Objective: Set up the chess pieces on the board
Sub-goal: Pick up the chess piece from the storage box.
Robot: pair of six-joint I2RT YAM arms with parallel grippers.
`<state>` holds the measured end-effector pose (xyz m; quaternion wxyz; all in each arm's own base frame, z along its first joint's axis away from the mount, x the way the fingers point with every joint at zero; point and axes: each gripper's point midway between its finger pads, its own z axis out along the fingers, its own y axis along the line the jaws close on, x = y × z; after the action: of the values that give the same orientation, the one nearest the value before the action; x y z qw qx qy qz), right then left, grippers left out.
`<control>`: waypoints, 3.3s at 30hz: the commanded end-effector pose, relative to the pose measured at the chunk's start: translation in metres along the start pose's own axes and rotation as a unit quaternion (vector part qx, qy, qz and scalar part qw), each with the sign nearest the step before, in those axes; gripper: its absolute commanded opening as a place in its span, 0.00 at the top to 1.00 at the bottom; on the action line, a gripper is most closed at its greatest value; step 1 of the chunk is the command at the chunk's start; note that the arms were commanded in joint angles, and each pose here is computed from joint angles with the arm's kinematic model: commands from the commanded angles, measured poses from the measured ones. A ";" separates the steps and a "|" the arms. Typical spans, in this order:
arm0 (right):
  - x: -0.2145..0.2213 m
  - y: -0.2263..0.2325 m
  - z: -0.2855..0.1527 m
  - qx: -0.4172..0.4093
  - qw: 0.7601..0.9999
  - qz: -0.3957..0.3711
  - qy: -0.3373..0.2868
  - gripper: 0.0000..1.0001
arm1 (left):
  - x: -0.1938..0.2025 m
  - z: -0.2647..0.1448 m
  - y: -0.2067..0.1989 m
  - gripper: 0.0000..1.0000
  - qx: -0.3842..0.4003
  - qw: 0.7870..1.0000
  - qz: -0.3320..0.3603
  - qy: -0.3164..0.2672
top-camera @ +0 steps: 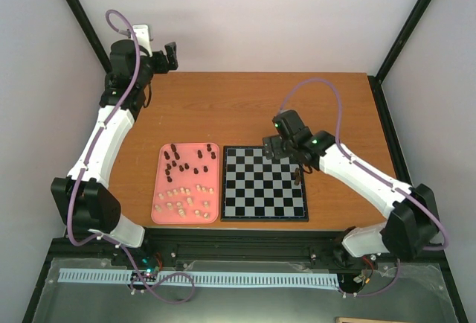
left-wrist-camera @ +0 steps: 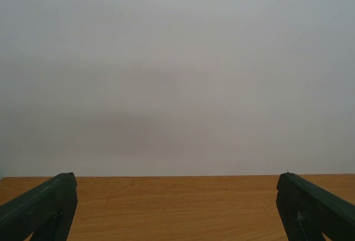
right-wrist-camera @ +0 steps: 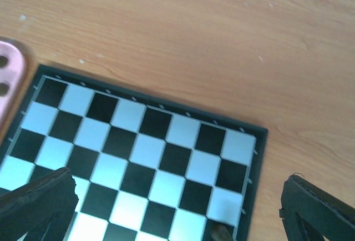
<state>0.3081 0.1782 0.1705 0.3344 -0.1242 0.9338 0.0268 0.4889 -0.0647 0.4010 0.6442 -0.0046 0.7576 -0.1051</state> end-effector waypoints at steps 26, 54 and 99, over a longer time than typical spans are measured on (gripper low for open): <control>-0.080 0.250 0.110 -0.252 0.943 -0.216 0.003 0.33 | -0.034 -0.027 -0.006 0.00 0.006 0.998 0.001 -0.056; -0.029 0.289 0.144 -0.269 0.919 -0.282 0.063 0.54 | -0.029 -0.021 -0.003 0.00 -0.003 0.999 0.003 -0.051; -0.061 0.269 0.110 -0.237 0.932 -0.273 0.002 0.96 | -0.028 -0.019 -0.001 0.00 -0.008 0.999 0.005 -0.049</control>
<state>0.3543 0.4603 0.0508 0.2229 -0.4520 0.8543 0.1272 0.4728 -0.0578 0.4202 0.6670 -0.0137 0.7385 -0.0976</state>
